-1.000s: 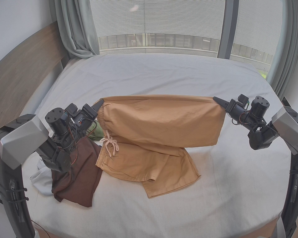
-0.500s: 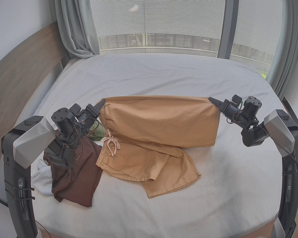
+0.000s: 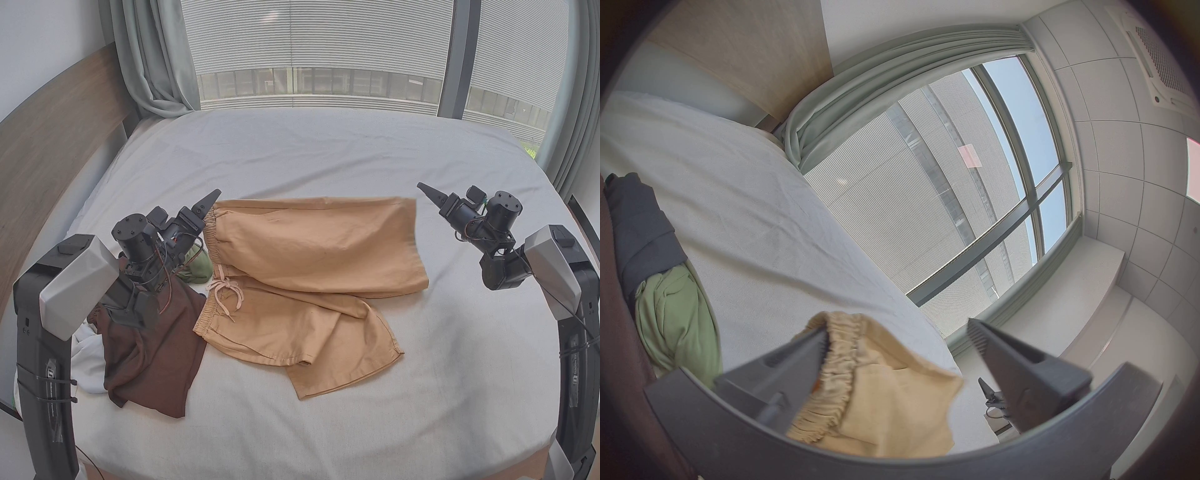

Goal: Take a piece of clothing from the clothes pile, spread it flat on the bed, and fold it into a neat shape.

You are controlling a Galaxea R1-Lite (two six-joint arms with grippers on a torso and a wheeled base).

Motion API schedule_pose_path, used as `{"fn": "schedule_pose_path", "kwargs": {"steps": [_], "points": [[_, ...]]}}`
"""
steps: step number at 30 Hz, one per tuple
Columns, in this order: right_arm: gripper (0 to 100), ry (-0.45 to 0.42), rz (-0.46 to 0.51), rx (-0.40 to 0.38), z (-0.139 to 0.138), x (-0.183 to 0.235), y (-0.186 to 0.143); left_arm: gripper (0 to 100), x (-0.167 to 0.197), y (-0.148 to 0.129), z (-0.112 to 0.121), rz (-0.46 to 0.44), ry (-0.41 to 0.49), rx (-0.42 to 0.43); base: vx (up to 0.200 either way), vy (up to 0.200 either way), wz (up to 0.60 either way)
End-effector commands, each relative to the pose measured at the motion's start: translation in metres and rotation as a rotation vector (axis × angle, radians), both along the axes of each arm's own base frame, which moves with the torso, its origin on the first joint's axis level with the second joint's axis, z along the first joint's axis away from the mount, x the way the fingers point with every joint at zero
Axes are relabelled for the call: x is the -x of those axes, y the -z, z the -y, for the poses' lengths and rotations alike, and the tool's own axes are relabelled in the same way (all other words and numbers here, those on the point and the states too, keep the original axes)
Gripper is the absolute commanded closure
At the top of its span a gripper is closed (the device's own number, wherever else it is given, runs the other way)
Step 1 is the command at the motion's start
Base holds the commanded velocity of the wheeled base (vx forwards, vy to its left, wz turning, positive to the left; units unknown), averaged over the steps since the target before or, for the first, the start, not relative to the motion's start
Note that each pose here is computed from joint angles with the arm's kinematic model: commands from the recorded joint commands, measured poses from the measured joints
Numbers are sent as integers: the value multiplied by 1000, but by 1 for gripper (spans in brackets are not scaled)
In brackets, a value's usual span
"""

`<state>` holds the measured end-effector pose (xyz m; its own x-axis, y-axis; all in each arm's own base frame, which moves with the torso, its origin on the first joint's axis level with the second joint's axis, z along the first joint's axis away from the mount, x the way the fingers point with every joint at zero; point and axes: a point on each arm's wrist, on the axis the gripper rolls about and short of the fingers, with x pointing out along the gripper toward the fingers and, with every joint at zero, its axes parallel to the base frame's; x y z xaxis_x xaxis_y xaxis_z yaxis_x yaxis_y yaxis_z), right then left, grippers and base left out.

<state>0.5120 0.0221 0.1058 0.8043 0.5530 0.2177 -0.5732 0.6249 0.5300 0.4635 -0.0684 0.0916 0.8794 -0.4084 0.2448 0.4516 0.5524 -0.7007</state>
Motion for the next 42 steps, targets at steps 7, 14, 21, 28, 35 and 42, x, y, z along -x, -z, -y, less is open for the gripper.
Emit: {"fn": "schedule_pose_path", "kwargs": {"steps": [7,14,21,28,35,42], "points": [[0,39,-59,23,3,15,12,0,-15,-2,-1,-58,-71,8,0,0,0],[0,7,-130,47,-11,69,4,0,-7,-9,-6,-102,-127,2,0,0,0],[0,-37,-266,95,-25,124,14,0,55,-9,-13,-191,-63,-141,0,0,0],[0,-50,-390,180,-26,152,51,0,101,-4,-29,-209,-22,-247,0,0,0],[0,-56,-486,199,-24,158,79,0,109,17,-35,-207,-43,-445,0,0,0],[0,-72,-588,210,-26,166,98,0,114,25,-31,-217,-24,-490,0,0,0]]}}
